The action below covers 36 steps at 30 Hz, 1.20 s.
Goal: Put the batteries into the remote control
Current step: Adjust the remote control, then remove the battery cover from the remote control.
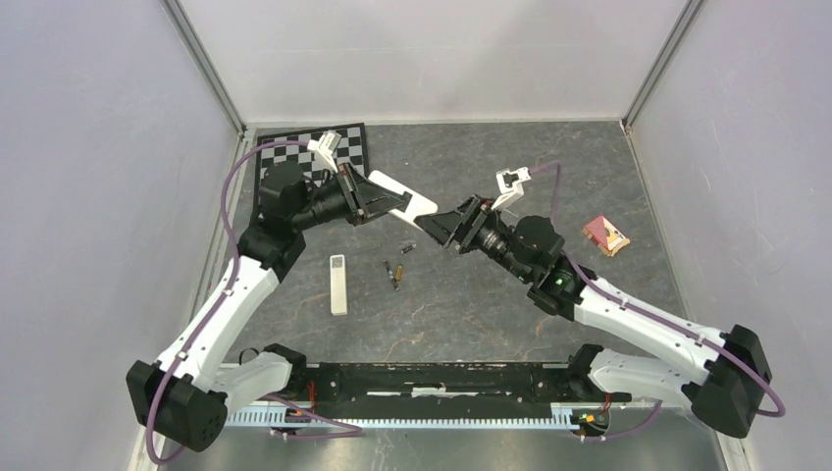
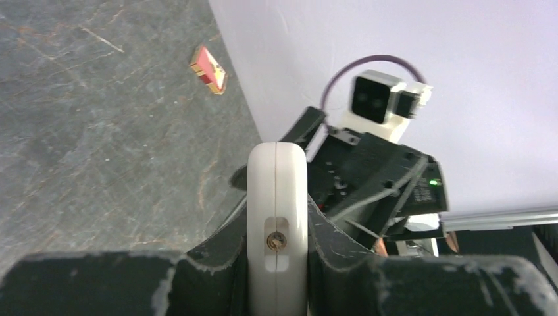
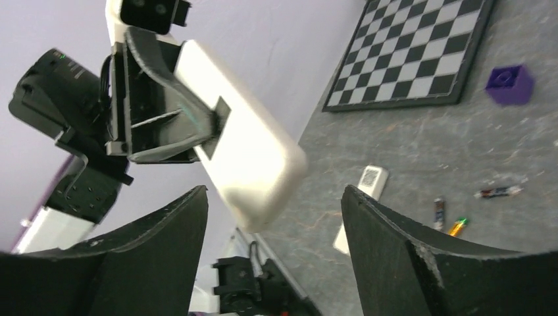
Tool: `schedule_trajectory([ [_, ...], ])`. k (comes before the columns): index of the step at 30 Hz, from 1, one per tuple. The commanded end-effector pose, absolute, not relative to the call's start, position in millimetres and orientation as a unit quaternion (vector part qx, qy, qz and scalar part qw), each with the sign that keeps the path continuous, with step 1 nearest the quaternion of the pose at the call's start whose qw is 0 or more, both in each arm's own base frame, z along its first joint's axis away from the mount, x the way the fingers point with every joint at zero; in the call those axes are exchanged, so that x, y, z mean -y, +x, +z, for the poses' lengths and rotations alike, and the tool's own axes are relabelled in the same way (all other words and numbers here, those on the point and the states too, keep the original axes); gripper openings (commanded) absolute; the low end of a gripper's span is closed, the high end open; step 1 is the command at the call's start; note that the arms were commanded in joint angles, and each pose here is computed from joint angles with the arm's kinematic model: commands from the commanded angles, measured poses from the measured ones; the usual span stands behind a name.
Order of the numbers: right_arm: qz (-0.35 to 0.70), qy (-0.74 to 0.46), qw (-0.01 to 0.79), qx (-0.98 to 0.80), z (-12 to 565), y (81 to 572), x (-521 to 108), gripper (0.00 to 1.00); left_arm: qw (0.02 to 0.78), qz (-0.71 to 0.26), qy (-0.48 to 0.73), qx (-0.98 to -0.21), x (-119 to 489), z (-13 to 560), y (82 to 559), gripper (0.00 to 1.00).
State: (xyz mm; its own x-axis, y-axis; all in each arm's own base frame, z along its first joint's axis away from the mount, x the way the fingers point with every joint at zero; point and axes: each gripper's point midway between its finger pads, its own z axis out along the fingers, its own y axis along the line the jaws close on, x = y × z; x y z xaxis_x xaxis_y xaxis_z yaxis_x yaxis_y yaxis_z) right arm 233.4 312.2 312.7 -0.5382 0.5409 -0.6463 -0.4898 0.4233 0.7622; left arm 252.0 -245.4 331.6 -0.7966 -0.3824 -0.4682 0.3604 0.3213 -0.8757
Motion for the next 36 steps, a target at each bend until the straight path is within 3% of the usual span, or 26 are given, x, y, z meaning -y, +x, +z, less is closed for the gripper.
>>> schedule_trajectory([
  [1,0.609,0.052,0.447,-0.653,342.9,228.3,-324.0,0.73,0.317,-0.640,-0.016,-0.700,243.0,382.2,232.1,0.02],
  [5,0.632,0.054,0.454,-0.626,344.4,221.0,-316.4,0.59,0.309,-0.655,-0.028,-0.689,240.3,391.6,222.6,0.02],
  [7,0.630,0.047,0.457,-0.626,341.6,219.1,-315.7,0.59,0.308,-0.663,-0.029,-0.682,240.8,398.6,221.9,0.02],
  [12,0.638,-0.001,0.470,-0.610,356.9,207.5,-317.8,0.80,0.299,-0.670,-0.023,-0.679,245.3,402.5,227.2,0.02],
  [16,0.639,-0.025,0.493,-0.590,371.8,197.6,-308.3,0.88,0.285,-0.666,-0.027,-0.689,247.8,387.9,231.4,0.02],
  [26,0.636,-0.026,0.490,-0.595,363.2,197.9,-303.3,0.88,0.285,-0.658,-0.035,-0.696,246.6,370.0,232.3,0.02],
  [32,0.640,-0.023,0.460,-0.615,347.9,200.5,-315.0,0.94,0.292,-0.655,-0.011,-0.697,246.5,366.3,226.6,0.02],
  [36,0.639,-0.023,0.454,-0.620,344.6,202.7,-319.2,0.91,0.294,-0.652,-0.001,-0.699,246.8,362.2,225.6,0.02],
])
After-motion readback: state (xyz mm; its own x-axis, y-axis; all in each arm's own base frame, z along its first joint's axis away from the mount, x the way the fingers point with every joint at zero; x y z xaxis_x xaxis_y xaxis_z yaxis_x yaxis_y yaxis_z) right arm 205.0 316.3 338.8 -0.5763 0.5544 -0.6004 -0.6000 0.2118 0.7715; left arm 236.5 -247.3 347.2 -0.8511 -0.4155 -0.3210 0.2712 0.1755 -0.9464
